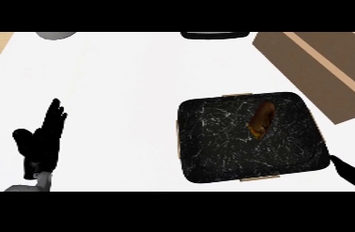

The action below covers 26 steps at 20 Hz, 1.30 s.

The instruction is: Pick the sweet potato from the tray and place it in the cardboard box

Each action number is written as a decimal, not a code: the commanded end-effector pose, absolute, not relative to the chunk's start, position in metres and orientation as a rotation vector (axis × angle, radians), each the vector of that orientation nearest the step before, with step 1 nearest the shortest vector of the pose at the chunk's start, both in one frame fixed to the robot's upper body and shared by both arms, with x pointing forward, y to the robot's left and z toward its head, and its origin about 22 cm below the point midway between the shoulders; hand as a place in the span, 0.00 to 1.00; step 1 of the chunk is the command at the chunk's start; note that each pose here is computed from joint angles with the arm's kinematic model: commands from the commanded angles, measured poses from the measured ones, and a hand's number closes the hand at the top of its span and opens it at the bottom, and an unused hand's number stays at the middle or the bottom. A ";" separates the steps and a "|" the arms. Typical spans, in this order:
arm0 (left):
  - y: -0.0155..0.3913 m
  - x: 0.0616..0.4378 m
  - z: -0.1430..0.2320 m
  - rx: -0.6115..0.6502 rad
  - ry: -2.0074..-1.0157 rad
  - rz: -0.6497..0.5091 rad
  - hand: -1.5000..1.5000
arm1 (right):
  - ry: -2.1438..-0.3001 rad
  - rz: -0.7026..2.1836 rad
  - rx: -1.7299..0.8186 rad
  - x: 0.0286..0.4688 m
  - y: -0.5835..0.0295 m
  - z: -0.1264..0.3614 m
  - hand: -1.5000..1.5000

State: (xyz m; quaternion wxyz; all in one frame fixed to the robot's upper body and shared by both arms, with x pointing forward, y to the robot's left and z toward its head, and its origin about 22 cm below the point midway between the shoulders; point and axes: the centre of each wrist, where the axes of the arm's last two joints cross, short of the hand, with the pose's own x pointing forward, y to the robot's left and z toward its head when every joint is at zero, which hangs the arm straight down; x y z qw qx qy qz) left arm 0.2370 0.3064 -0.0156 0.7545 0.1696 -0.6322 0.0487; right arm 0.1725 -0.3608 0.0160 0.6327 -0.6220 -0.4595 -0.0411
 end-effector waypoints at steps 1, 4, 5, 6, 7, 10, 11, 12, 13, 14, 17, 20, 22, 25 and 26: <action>0.294 0.237 -0.023 0.349 -1.377 0.083 0.50 | -0.938 -0.137 -1.414 0.175 -0.349 0.029 0.00; 0.288 0.249 -0.011 0.333 -1.395 0.076 0.50 | -0.833 -0.094 -1.359 0.174 -0.328 0.031 0.00; 0.283 0.247 -0.018 0.322 -1.390 0.084 0.50 | -0.795 -0.055 -1.367 0.175 -0.328 0.038 0.00; 0.280 0.241 -0.023 0.312 -1.382 0.064 0.50 | -0.770 -0.073 -1.340 0.176 -0.317 0.041 0.00; 0.270 0.247 -0.018 0.294 -1.388 0.057 0.50 | -0.756 -0.056 -1.360 0.185 -0.318 0.052 0.00; 0.278 0.251 -0.016 0.321 -1.402 0.057 0.50 | -0.672 -0.065 -1.336 0.187 -0.295 0.068 0.00; 0.273 0.251 -0.019 0.294 -1.397 0.034 0.50 | -0.632 -0.033 -1.331 0.196 -0.292 0.070 0.00; 0.275 0.253 -0.014 0.295 -1.398 0.039 0.50 | -0.597 -0.043 -1.334 0.198 -0.288 0.077 0.00; 0.264 0.252 -0.017 0.290 -1.413 0.035 0.50 | -0.589 -0.055 -1.319 0.203 -0.281 0.079 0.00; 0.274 0.256 -0.012 0.293 -1.402 0.036 0.50 | -0.553 -0.048 -1.318 0.203 -0.276 0.079 0.00; 0.272 0.263 -0.009 0.294 -1.412 0.038 0.50 | -0.464 -0.046 -1.275 0.214 -0.264 0.074 0.00; 0.270 0.259 -0.014 0.297 -1.416 0.018 0.50 | -0.437 -0.051 -1.257 0.227 -0.258 0.078 0.00; 0.273 0.257 -0.018 0.298 -1.396 0.030 0.50 | -0.434 -0.031 -1.241 0.224 -0.243 0.078 0.00; 0.278 0.253 -0.022 0.291 -1.398 0.026 0.50 | -0.419 -0.041 -1.234 0.241 -0.227 0.077 0.00; 0.268 0.263 -0.011 0.288 -1.409 0.043 0.50 | -0.436 -0.052 -1.257 0.249 -0.227 0.089 0.00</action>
